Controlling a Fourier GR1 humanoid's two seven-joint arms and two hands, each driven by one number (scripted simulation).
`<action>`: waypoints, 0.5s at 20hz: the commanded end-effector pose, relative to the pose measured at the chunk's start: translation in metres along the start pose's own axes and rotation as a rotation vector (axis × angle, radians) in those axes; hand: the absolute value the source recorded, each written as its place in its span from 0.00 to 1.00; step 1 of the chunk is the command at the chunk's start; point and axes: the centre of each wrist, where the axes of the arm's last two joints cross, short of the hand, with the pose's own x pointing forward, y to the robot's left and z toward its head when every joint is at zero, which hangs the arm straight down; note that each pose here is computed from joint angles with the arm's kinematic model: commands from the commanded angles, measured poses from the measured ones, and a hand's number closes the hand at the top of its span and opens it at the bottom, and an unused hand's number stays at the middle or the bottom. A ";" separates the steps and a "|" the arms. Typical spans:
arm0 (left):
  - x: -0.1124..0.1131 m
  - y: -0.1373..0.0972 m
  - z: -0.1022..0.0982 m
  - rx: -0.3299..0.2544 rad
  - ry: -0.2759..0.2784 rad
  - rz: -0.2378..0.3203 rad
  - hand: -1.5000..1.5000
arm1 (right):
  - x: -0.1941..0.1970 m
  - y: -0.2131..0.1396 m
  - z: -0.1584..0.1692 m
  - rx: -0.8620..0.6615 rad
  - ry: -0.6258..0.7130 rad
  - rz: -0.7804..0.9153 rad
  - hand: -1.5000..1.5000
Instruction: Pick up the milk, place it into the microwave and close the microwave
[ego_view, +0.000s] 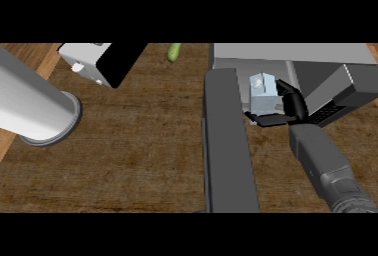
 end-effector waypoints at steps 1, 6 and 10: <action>0.001 0.003 -0.007 -0.022 0.005 -0.018 0.00 | 0.017 -0.014 -0.023 0.000 0.018 0.016 1.00; -0.009 0.007 -0.018 -0.053 -0.014 0.012 0.00 | 0.030 -0.011 -0.039 -0.016 -0.004 0.111 1.00; -0.001 -0.002 -0.022 -0.070 -0.043 0.009 0.00 | 0.039 -0.037 -0.046 -0.090 -0.007 0.272 1.00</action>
